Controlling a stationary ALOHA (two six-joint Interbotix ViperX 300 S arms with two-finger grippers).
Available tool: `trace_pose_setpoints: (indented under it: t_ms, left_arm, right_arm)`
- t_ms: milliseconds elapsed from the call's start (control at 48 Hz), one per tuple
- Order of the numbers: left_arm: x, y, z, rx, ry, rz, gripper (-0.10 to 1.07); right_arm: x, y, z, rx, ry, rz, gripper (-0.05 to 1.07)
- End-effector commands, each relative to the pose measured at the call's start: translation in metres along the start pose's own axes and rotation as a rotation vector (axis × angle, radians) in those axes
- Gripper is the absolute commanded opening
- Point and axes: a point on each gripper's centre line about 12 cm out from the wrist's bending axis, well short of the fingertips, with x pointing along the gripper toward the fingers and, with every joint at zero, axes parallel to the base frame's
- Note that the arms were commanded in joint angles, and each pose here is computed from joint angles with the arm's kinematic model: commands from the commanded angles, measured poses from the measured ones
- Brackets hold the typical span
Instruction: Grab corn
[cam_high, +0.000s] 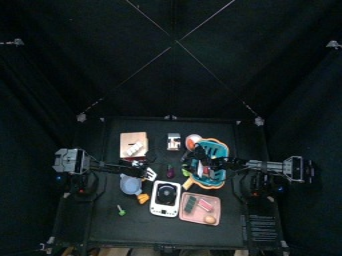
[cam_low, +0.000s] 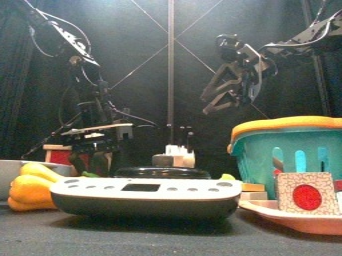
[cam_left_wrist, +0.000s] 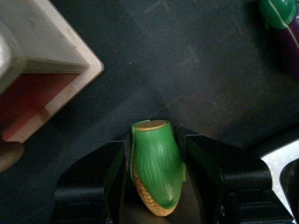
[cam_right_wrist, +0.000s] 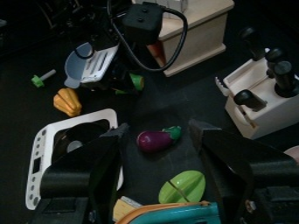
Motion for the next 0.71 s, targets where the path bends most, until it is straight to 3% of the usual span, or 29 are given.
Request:
trace_pose_setpoints:
  t_ms: [0, 250, 688]
  left_arm:
    - [-0.018, -0.005, 0.013, -0.01, -0.046, -0.049, 0.75]
    - [-0.04, -0.006, 0.021, 0.027, -0.103, -0.092, 0.75]
    - [-0.043, -0.008, 0.024, 0.031, -0.11, -0.101, 0.75]
  right_arm:
    - [-0.004, 0.002, 0.007, -0.004, -0.024, 0.008, 0.91]
    - [-0.004, 0.002, 0.008, -0.004, -0.025, 0.008, 0.91]
    - [-0.003, 0.002, 0.008, -0.003, -0.027, 0.009, 0.91]
